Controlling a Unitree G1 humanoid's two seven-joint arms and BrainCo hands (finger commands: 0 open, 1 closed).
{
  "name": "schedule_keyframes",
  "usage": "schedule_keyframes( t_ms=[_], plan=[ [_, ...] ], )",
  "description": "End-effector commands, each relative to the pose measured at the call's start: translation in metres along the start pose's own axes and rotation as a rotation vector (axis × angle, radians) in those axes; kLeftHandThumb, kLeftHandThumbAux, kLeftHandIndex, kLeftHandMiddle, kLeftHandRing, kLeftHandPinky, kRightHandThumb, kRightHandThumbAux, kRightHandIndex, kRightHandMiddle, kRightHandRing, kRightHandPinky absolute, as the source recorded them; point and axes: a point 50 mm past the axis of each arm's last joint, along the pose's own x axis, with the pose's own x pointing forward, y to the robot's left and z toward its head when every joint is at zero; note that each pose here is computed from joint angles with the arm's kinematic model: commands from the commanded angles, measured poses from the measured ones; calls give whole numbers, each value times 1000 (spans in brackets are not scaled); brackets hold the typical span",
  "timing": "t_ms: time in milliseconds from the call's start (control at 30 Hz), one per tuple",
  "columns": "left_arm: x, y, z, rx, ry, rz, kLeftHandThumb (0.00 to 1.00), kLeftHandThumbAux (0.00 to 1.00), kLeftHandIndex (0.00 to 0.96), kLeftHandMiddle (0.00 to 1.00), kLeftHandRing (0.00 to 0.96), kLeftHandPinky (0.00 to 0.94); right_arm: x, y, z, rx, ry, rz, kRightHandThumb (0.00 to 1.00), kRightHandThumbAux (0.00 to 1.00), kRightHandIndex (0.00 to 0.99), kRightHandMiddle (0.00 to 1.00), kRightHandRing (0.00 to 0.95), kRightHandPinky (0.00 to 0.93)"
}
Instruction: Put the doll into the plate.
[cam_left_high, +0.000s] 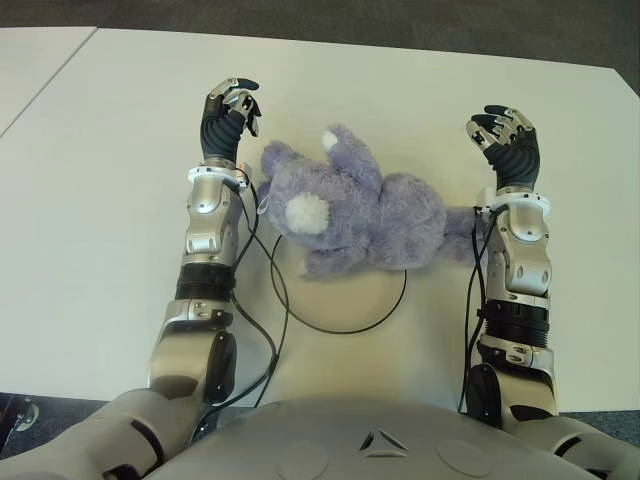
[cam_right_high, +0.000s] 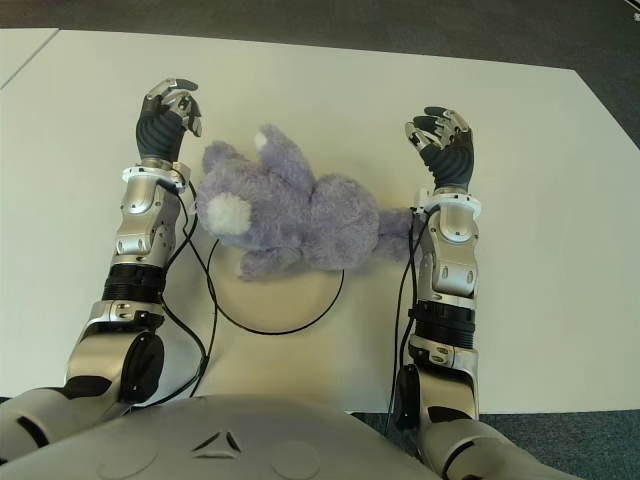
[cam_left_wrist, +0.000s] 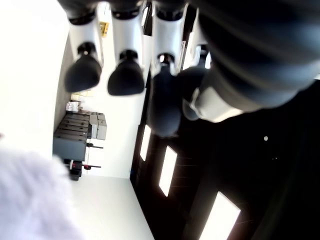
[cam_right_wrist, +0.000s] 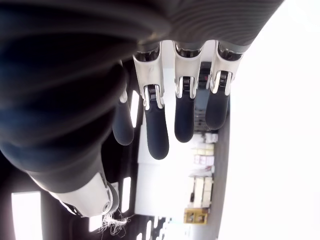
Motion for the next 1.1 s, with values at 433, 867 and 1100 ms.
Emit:
schedule_keyframes(
  t_ms=[433,867,1100],
  plan=[
    [-4,0,-8,-7,48,-10,717,700,445,825,812,775,-17,10,-13,30,31,14,688,730,413,421,449,477],
    [-11,-1,-14,5,50,40,716,700,445,817,802,762,-14,18,-32,30,57,-53,708,719,430,529,533,554],
    [-15,-1,-16,20,56,63,715,701,444,817,802,765,-13,23,-34,63,-13,-67,712,717,434,616,617,640]
  ],
)
